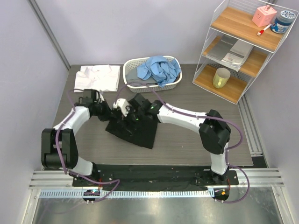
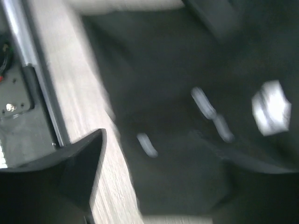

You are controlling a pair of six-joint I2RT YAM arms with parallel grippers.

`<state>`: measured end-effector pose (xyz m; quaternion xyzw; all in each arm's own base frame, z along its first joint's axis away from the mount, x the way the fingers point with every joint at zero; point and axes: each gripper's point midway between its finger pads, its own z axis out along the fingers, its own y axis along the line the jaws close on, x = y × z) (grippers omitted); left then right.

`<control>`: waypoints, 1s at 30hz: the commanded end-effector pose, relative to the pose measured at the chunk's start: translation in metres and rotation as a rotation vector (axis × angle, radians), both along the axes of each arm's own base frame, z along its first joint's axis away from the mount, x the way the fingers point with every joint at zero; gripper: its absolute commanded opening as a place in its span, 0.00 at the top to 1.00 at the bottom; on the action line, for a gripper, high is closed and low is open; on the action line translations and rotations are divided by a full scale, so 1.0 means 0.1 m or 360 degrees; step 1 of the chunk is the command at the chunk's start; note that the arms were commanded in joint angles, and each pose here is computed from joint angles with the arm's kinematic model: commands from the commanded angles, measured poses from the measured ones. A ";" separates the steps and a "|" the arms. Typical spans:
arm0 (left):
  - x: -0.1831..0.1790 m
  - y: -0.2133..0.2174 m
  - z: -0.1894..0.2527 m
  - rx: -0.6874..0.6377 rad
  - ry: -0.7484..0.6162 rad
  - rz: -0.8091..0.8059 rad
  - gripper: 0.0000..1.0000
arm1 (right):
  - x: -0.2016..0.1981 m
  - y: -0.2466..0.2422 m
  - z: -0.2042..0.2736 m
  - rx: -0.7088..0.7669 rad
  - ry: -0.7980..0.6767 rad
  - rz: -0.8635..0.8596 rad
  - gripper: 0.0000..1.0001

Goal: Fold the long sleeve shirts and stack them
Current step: Neatly place the folded shirt to the corner

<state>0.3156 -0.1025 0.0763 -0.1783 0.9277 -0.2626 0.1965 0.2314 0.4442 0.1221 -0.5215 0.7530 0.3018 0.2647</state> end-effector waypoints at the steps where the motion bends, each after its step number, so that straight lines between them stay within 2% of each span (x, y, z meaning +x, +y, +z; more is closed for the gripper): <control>1: -0.27 0.64 0.08 0.0470 0.0045 -0.0296 1.00 | 0.43 -0.50 0.52 0.0137 0.0005 -0.0272 0.01; 4: -0.13 0.72 0.24 0.0556 -0.0067 -0.0381 1.00 | 0.58 -0.83 0.54 0.0120 0.0002 -0.0375 0.00; 13: 0.41 0.94 0.58 0.0777 -0.0312 -0.0342 1.00 | 0.67 -1.37 0.54 0.0054 -0.0026 -0.0536 0.00; 19: 0.83 0.90 0.86 0.0749 -0.0502 -0.0298 1.00 | 0.70 -1.52 0.54 0.0029 -0.0041 -0.0572 0.00; 30: 1.42 1.00 1.08 0.0767 -0.0660 -0.0079 1.00 | 0.72 -1.63 0.45 0.0004 -0.0022 -0.0603 0.00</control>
